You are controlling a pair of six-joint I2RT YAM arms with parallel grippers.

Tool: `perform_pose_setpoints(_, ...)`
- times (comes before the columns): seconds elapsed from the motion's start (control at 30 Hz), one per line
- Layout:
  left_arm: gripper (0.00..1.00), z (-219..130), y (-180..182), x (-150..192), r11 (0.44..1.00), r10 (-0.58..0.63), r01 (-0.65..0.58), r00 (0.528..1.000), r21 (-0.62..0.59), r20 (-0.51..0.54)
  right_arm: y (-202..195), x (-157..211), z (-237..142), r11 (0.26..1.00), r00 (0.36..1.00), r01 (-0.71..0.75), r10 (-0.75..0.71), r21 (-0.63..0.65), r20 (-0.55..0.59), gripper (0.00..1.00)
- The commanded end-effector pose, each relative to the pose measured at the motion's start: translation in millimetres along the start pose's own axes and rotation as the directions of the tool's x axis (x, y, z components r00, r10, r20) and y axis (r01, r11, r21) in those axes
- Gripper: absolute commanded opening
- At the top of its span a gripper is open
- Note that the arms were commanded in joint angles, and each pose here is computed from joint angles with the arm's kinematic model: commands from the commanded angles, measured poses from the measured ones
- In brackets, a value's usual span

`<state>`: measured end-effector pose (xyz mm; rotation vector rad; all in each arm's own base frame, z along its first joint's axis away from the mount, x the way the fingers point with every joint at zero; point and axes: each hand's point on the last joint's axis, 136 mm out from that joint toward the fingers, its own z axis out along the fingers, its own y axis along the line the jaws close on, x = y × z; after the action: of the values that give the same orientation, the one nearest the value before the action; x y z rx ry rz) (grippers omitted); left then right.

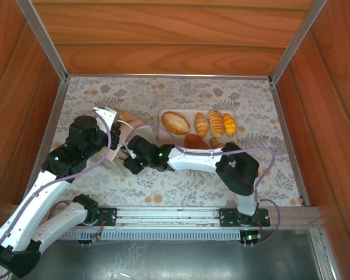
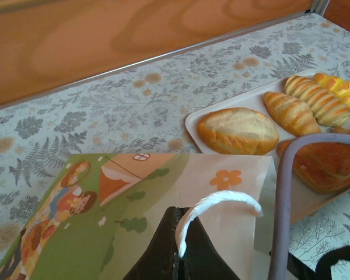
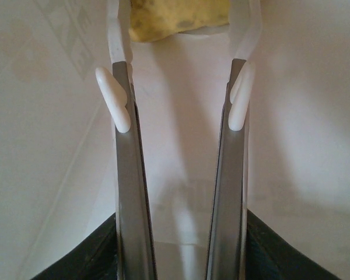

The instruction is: Take the fake bread out of the paper bag

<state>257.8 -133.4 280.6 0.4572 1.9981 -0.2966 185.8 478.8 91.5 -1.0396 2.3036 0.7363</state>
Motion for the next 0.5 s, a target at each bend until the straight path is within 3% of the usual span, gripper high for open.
perform_pose_setpoints(0.0,0.0,-2,4,-1,1.0,0.001,-0.001,1.0,-0.021,0.002,-4,-11,-13,0.996,0.995,-0.092,0.093,-0.006,0.042,0.47)
perform_pose_setpoints(0.47,0.0,2,3,-3,1.0,0.005,-0.005,1.0,-0.019,-0.008,-39,-7,-15,0.953,0.954,-0.296,0.291,0.064,0.076,0.48)
